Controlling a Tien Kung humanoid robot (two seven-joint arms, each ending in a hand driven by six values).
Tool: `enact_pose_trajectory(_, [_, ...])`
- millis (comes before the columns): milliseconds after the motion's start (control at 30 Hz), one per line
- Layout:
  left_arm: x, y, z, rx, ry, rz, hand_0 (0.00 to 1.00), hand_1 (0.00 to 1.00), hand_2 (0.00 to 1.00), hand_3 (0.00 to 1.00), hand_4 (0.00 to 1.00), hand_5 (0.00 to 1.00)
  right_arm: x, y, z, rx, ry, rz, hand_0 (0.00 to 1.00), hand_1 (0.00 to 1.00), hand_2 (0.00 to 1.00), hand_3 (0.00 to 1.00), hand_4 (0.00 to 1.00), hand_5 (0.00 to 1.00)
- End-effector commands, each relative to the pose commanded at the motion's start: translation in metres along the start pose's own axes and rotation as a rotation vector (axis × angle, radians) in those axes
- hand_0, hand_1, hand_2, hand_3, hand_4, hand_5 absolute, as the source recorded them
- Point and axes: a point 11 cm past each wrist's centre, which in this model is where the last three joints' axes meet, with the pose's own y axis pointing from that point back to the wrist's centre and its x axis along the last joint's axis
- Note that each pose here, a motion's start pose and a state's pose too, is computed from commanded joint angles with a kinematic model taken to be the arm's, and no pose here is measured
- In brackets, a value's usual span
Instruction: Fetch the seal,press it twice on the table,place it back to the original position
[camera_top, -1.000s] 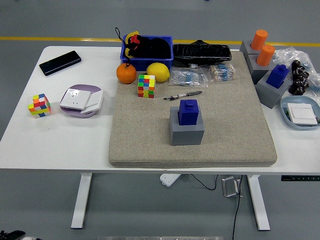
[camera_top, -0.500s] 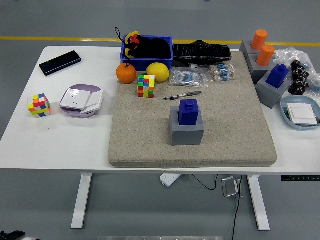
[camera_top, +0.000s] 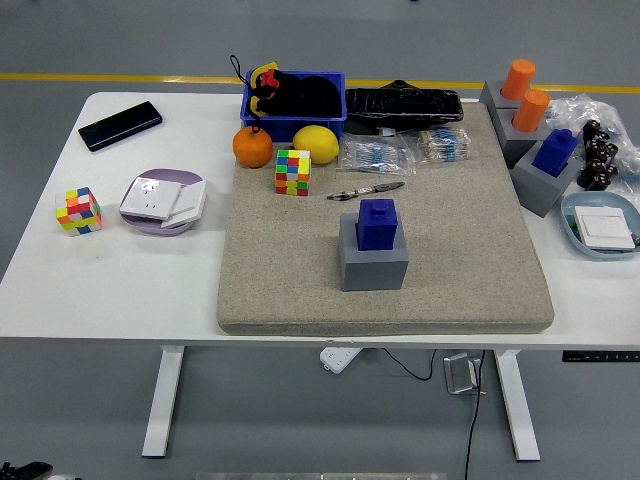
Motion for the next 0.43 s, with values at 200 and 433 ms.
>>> enact_pose_trajectory(200, [0.0003, 0.0, 0.0, -0.001, 0.001, 0.0, 0.723, 0.693, 0.682, 0.75, 0.685, 0.259, 0.0003, -0.0002, -0.0004, 0.001, 0.002, 0.001, 0.832, 0.736, 0.775, 0.761, 0.899, 0.376])
enact_pose_trajectory(433, [-0.0004, 0.0001, 0.0011, -0.002, 0.0, -0.001, 0.723, 0.692, 0.683, 0.75, 0.684, 0.259, 0.0006, 0.0001, 0.0002, -0.001, 0.001, 0.003, 0.832, 0.733, 0.774, 0.76, 0.897, 0.377])
